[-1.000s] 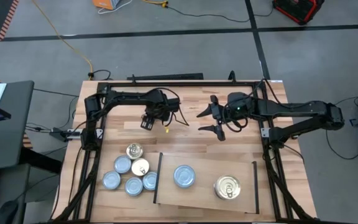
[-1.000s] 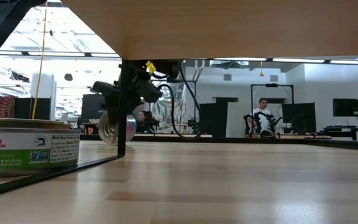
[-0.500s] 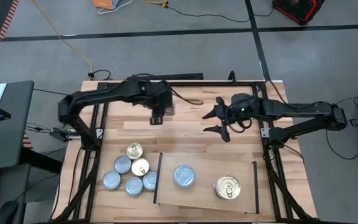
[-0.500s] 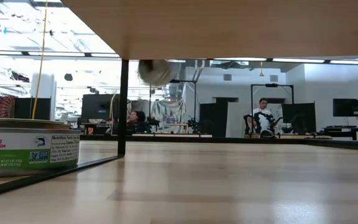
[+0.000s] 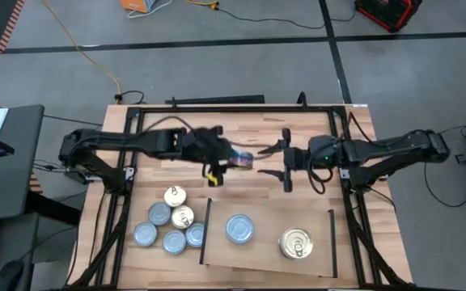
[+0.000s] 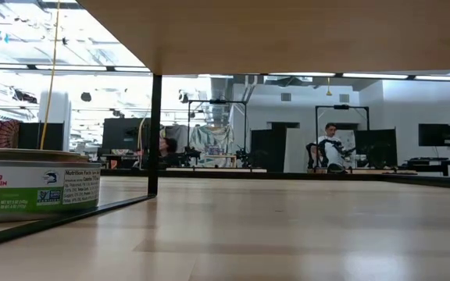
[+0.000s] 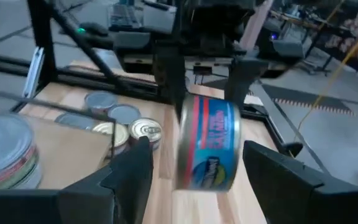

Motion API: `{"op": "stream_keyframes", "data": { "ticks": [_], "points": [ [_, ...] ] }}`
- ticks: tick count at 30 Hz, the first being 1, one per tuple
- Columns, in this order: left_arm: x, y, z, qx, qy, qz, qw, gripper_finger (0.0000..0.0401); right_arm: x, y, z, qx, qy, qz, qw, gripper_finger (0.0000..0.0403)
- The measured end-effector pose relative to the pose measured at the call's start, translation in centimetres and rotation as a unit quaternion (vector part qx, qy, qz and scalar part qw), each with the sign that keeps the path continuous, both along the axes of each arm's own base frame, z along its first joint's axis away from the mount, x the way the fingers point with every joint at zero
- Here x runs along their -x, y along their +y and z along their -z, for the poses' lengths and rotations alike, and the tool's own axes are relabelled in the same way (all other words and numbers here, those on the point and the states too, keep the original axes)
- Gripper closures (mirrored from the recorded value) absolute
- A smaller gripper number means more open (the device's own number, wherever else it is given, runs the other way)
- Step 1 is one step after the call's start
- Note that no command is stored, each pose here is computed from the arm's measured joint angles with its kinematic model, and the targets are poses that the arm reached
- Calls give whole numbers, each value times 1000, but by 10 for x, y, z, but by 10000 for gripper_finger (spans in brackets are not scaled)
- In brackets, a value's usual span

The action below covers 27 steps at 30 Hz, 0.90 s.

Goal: Stack canned seafood by type on shelf
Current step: Stack the blue-pink tuna can on the top of the blue-pink tuna cans on the shelf

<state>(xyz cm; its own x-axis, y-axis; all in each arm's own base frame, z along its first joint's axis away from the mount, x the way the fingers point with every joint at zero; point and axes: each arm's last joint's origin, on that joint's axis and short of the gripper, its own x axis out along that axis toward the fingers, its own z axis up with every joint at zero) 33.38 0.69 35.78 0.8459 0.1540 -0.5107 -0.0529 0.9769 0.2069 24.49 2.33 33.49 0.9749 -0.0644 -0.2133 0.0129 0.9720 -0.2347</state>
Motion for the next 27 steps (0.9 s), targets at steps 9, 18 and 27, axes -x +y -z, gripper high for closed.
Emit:
{"op": "stream_keyframes", "data": {
  "ticks": [9,18,27],
  "points": [
    [-10,-32,8,-28,-108,-3,994,224,1,19,-5,17,-29,-39,999,127],
    [-12,-44,1,-30,-147,11,989,224,1,23,-13,49,-68,-49,995,126],
    [-11,-49,1,-53,-142,18,988,224,1,23,-14,74,-69,-54,993,107]
  ]
}}
